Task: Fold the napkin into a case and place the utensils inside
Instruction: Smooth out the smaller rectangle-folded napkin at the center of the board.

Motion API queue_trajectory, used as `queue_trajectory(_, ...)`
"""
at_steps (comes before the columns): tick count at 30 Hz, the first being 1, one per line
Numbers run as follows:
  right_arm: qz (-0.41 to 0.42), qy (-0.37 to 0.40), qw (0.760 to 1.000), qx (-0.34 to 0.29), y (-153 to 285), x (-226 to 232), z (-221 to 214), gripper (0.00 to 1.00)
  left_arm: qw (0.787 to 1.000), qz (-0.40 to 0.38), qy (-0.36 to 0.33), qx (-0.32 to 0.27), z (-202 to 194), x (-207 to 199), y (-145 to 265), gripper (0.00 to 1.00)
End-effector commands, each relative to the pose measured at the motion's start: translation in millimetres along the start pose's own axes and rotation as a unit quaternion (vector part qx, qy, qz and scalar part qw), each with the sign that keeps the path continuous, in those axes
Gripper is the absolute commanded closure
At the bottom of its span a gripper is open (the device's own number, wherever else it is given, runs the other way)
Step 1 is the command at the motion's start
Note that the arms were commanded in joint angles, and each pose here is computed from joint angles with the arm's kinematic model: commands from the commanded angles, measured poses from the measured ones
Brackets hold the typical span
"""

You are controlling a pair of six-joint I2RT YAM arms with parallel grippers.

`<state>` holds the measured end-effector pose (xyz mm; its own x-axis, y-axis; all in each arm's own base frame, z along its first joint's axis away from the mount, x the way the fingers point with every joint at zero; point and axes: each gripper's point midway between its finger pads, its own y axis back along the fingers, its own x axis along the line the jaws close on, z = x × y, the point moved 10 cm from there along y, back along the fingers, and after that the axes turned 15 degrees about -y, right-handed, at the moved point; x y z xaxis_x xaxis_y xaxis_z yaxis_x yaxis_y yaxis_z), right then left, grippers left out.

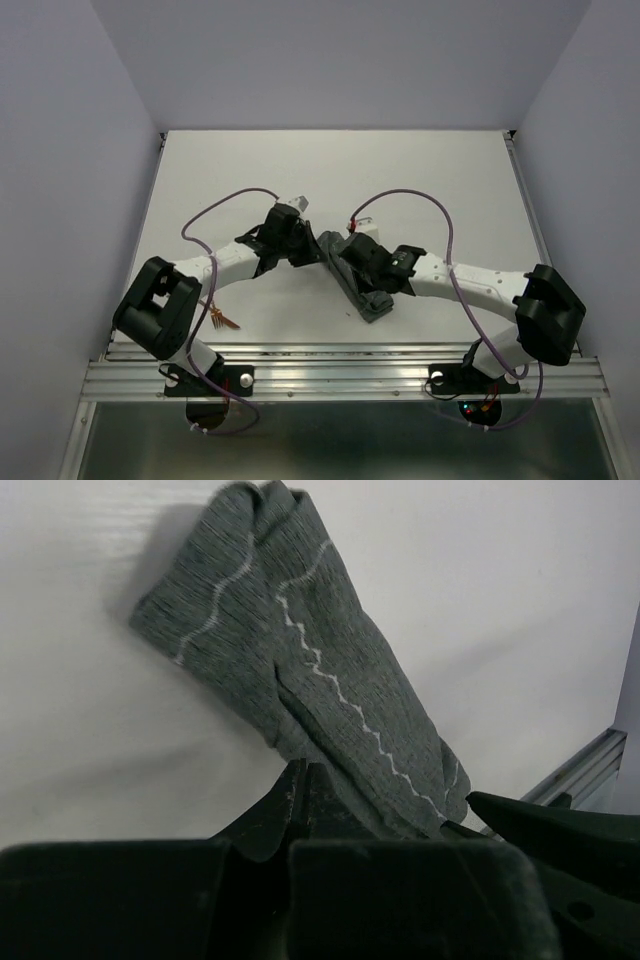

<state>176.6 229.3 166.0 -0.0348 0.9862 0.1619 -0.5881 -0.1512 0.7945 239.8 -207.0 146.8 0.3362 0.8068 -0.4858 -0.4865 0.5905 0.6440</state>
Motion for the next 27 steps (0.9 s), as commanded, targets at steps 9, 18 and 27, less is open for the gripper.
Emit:
queue_trajectory(9, -0.033, 0.114, 0.993, -0.005, 3.3, 1.8, -22.3, 0.63, 0.997, -0.081, 0.009, 0.019, -22.1, -32.8, -34.8, 1.0)
queue_trajectory(18, 0.001, 0.149, 0.989, -0.009, 6.8, 10.7, -31.7, 0.63, 0.996, -0.081, 0.015, 0.044, -34.3, -25.8, -52.9, 1.0)
queue_trajectory(27, -0.023, 0.173, 0.985, 0.002, -12.9, 7.4, -46.6, 0.6, 0.996, -0.079, 0.016, 0.047, -36.6, -24.0, -54.4, 1.0)
